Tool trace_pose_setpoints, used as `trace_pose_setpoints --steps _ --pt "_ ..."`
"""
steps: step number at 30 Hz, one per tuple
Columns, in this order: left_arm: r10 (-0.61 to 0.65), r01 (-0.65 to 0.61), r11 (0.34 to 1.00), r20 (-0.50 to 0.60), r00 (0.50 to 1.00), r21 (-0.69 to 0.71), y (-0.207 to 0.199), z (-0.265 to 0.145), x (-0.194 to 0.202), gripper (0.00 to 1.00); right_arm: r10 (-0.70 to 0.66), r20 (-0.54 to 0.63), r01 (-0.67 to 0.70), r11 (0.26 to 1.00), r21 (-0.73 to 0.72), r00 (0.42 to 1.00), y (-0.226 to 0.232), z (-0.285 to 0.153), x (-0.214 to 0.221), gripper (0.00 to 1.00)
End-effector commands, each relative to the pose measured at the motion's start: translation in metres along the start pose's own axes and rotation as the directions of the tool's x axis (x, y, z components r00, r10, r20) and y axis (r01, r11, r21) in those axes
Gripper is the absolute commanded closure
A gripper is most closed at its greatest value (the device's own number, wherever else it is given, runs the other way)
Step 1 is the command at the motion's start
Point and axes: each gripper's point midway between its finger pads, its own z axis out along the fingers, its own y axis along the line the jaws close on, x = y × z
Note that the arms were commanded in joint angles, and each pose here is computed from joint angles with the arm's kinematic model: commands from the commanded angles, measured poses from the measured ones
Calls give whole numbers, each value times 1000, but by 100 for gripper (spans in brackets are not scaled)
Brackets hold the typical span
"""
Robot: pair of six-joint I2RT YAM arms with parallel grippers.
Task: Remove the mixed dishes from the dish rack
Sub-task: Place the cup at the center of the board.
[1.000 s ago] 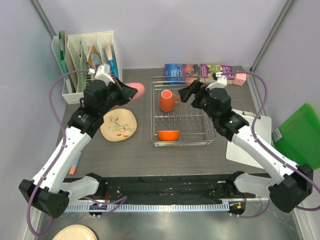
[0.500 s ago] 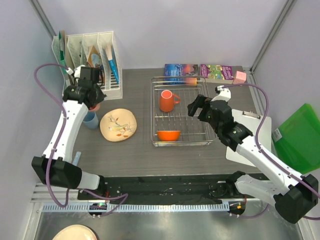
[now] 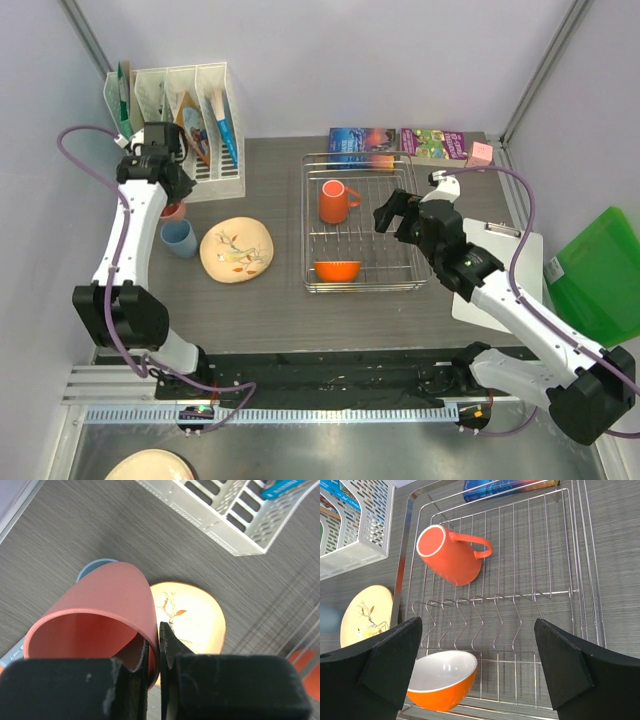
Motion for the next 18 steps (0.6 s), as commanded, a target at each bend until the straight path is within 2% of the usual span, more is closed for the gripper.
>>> trace_pose_setpoints --steps 1,18 --pt "-35 34 999 -17 999 -9 4 15 -7 100 3 29 -2 999 -34 1000 10 1 -8 0" --pt "-100 97 995 -82 992 -37 19 63 31 100 -2 -1 2 1000 -27 1000 7 7 2 0"
